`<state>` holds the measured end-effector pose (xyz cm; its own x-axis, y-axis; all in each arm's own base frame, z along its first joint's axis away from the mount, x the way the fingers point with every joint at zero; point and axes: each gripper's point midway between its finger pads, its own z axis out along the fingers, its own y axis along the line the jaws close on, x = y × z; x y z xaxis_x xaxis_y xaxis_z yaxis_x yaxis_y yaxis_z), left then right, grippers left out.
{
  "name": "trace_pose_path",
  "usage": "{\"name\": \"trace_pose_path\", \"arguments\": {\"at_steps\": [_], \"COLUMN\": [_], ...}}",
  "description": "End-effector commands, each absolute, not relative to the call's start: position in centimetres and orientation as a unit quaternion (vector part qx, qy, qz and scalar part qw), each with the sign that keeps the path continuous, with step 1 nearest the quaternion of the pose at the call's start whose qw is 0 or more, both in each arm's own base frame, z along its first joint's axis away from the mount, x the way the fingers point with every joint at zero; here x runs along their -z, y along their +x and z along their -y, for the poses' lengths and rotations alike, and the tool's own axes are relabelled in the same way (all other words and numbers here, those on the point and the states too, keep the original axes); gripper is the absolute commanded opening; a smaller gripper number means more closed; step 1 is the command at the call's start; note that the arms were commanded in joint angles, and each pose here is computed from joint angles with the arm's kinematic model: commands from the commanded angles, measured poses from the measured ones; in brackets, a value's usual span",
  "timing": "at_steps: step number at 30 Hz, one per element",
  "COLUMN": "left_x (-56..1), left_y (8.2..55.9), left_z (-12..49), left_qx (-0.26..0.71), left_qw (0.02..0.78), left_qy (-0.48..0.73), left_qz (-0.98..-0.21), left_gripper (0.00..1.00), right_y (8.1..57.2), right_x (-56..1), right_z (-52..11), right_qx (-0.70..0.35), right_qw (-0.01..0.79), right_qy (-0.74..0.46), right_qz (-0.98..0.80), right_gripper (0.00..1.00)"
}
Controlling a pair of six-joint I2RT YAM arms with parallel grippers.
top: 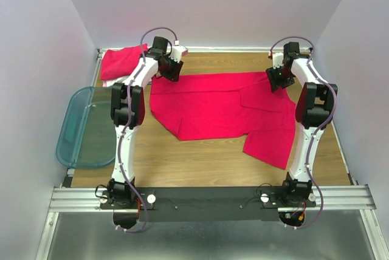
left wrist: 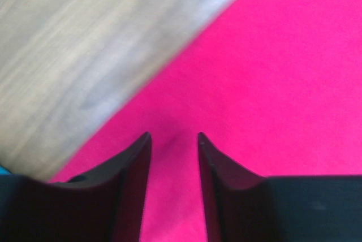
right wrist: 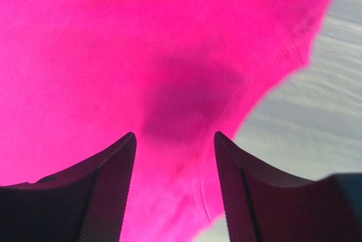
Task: Fold and stack the t-shirts
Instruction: Fold the flattened tshirt in 1/3 of the way, then grap the side of the flattened tshirt closest away from the robot with both arms
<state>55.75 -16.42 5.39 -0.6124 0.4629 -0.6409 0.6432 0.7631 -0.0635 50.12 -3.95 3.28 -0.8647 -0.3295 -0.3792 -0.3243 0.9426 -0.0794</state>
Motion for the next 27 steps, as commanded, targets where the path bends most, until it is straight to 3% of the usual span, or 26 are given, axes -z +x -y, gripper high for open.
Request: {"name": "trace_pose_path", "arguments": {"at_steps": [1,2,6,12,18,27], "left_x": [-13.8,-15.2,-16.5,-16.0,-13.6,-10.7], "left_y": [52.8,51.4,47.7,42.4,38.8,36.1], "left_z": [18.3,18.5,18.2,17.4,17.3,16.7], "left_qx": [0.211,0.222,0.230,0.234,0.245,0.230], "left_qw": [0.355,0.361,0.359,0.351,0.326,0.295], "left_qy": [0.360,0.372,0.398,0.425,0.440,0.442], "left_qz": [-0.837,-0.826,-0.812,-0.801,-0.800,-0.815], "left_gripper": [0.52,0.56,0.56,0.56,0.56,0.55], "right_y": [48.5,47.7,41.7,31.5,29.7,26.2], "right_x": [-10.2,-12.4,-14.2,-12.0,-9.1,-4.2], "right_z": [4.1,3.8,2.9,1.8,3.8,4.1], "right_qx": [0.021,0.021,-0.007,-0.063,0.002,-0.009], "right_qw": [0.234,0.248,0.206,0.106,0.101,0.041], "right_qy": [-0.222,-0.236,-0.312,-0.369,-0.396,-0.416], "right_qz": [-0.946,-0.940,-0.927,-0.921,-0.913,-0.908], "right_gripper": [0.66,0.67,0.67,0.66,0.63,0.56]}}
